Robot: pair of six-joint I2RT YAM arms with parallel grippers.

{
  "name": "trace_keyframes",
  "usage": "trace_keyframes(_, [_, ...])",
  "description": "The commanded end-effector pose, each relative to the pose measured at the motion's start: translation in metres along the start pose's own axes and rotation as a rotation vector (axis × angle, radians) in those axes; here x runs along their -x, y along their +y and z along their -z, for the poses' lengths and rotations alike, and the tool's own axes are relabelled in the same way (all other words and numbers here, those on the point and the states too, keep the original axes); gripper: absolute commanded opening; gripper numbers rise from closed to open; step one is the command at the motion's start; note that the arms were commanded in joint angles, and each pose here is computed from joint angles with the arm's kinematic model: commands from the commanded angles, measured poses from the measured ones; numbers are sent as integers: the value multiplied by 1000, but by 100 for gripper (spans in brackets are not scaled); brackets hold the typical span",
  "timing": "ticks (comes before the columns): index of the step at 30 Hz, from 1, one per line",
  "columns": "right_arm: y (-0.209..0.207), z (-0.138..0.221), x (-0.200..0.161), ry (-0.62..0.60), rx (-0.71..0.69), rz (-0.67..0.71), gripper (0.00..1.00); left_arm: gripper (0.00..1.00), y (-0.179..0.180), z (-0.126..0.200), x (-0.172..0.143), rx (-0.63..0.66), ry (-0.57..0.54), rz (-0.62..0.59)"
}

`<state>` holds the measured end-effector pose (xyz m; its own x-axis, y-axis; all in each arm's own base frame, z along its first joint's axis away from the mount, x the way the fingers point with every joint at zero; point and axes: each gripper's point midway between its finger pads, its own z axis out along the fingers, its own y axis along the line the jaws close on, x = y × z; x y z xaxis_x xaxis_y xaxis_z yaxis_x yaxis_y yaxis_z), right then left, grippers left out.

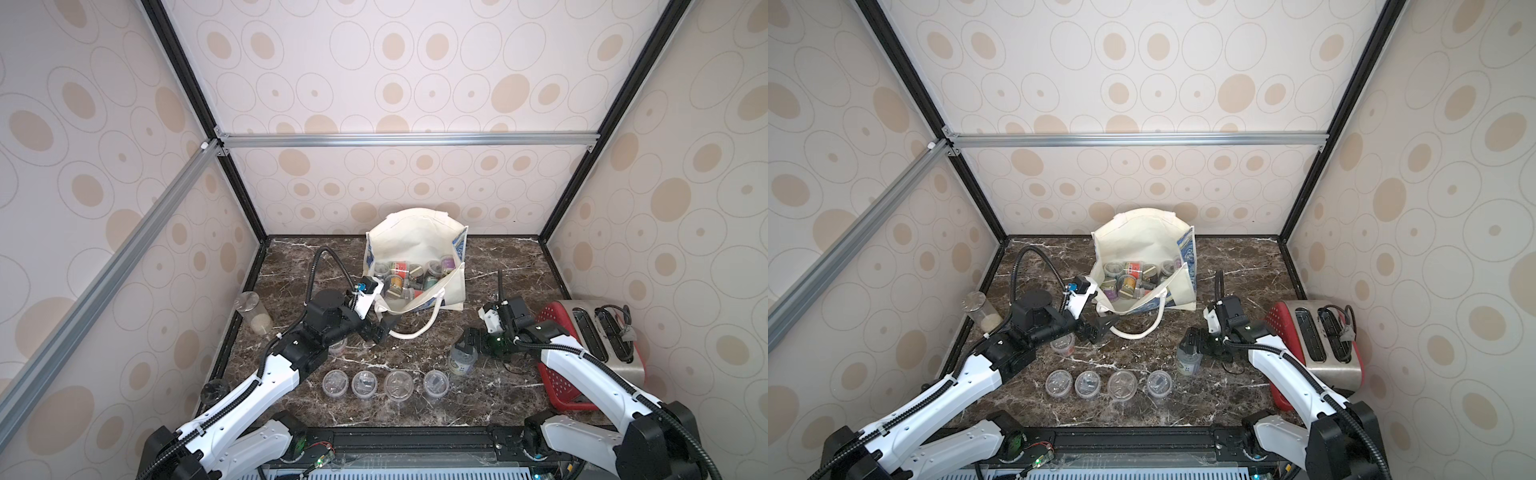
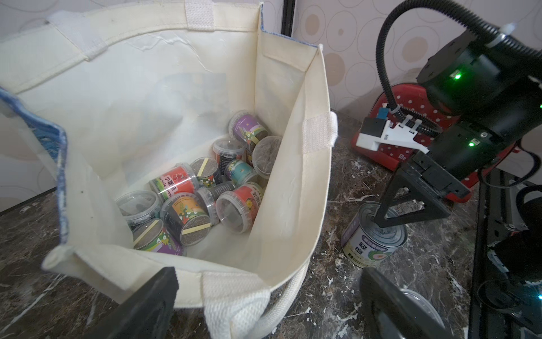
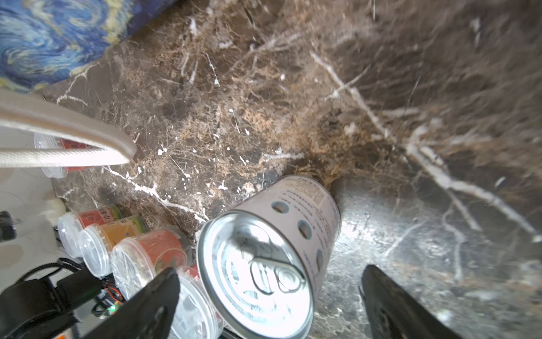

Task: Take out the seed jars from the canvas bag
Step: Place the seed jar at the center of the board, then move the seed jar to the center of the board.

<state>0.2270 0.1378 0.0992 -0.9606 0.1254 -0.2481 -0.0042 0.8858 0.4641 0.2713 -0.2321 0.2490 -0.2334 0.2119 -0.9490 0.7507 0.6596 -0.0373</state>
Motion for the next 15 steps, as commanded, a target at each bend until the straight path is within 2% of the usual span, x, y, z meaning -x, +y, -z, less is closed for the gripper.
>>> trace_keyframes(1, [5, -1, -2, 33, -72, 92, 99, 98, 8, 8, 26, 59, -55, -52])
trace_keyframes(4, [7, -9, 1, 46, -196, 173, 99, 98, 16, 9, 30, 104, -59, -44])
trace_keyframes(9, [-14, -17, 9, 53, -372, 183, 98, 98, 27, 10, 29, 168, -52, -28])
trace_keyframes(15, [-16, -17, -8, 138, -417, 202, 88, 98, 29, 10, 29, 181, -56, -29])
